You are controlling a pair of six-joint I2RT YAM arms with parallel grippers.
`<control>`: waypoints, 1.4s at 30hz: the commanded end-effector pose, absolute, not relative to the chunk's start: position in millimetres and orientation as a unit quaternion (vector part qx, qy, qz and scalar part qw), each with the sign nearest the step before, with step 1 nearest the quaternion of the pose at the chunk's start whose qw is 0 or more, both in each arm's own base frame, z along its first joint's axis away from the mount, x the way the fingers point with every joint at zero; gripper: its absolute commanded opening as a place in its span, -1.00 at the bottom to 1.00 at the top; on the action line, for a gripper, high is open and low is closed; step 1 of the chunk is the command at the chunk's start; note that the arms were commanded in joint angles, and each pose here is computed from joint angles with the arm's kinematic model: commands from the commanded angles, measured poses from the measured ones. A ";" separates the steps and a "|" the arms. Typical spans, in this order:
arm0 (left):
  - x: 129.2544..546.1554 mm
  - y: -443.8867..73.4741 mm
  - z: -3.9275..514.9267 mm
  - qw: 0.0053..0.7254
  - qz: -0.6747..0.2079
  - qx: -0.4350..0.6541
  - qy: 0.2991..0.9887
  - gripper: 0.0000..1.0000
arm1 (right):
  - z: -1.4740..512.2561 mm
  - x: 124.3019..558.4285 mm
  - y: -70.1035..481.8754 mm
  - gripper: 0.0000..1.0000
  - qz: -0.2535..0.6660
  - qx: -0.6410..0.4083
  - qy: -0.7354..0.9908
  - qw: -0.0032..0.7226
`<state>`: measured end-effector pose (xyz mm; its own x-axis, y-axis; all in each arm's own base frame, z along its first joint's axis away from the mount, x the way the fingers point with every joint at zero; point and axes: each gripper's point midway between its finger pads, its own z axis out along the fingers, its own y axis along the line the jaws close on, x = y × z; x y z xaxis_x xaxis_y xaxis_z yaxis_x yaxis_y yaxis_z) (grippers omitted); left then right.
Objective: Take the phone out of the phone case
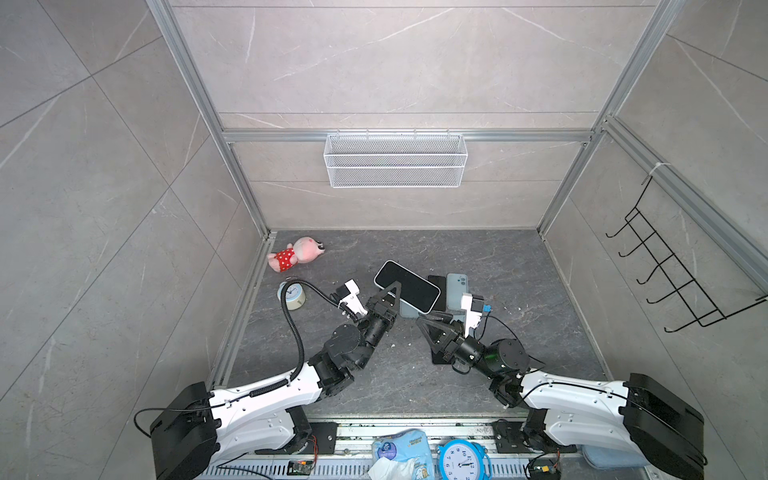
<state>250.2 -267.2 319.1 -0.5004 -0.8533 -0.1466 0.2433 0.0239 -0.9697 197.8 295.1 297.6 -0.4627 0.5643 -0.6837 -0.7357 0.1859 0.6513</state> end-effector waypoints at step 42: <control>236.7 -277.9 371.5 0.375 -0.717 -0.251 0.531 -1.00 | 229.1 248.8 293.4 -1.00 0.439 -0.108 0.645 0.617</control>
<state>258.7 -264.2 310.8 -0.4922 -0.8658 -0.0902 0.1704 0.0058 -0.9853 223.1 303.4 285.3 -0.2896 0.5583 -0.7775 -0.7703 0.3462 0.5355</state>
